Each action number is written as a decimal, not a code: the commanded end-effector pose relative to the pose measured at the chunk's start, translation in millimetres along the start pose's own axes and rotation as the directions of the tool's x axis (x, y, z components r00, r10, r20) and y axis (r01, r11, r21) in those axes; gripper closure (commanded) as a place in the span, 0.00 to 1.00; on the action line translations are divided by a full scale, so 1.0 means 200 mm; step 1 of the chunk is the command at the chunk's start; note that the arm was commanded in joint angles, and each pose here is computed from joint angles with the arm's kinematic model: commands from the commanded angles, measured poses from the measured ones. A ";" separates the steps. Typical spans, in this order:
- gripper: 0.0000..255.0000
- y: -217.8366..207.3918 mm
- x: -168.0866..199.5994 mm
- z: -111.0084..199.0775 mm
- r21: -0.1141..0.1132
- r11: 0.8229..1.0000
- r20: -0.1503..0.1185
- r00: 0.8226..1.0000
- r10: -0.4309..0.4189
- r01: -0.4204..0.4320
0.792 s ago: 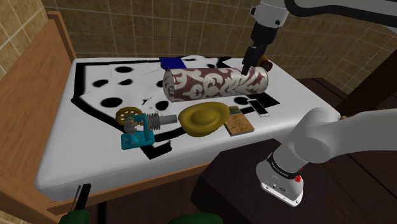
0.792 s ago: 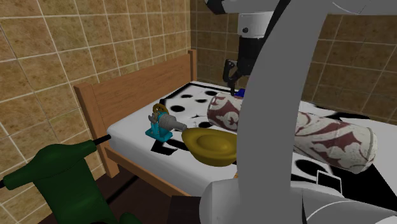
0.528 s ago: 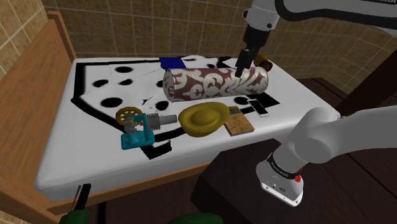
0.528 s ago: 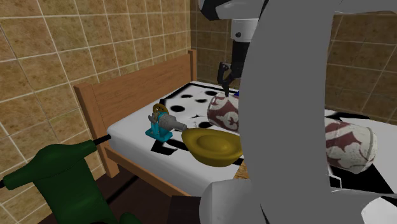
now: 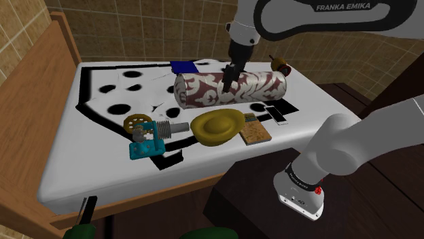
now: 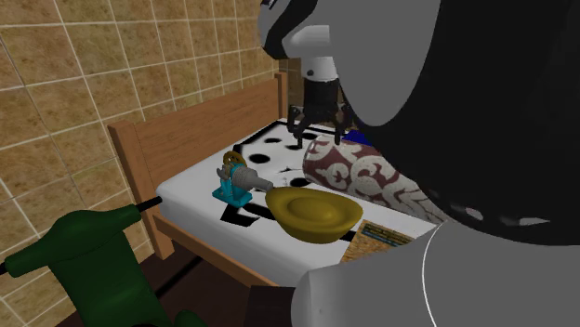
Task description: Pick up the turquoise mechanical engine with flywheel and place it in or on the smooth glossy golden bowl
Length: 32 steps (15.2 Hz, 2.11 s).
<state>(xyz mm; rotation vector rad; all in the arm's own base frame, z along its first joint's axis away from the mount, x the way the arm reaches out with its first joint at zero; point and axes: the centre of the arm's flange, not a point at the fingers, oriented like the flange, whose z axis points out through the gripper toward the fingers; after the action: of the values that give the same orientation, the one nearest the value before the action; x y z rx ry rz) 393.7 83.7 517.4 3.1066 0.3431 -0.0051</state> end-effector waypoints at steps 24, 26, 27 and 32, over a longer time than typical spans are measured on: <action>0.00 -1.00 0.88 0.69 0.026 0.938 -0.049 0.938 -0.344 0.346; 0.00 -1.00 0.88 0.74 0.026 0.938 -0.049 0.938 -0.344 0.346; 0.00 -1.00 0.88 0.77 0.026 0.938 -0.049 0.938 -0.344 0.346; 0.00 -1.00 0.88 0.84 0.026 0.938 -0.049 0.938 -0.344 0.346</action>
<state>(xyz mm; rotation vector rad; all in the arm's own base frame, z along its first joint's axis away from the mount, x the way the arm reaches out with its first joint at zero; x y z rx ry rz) 521.8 315.3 346.6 3.0358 0.8938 0.0529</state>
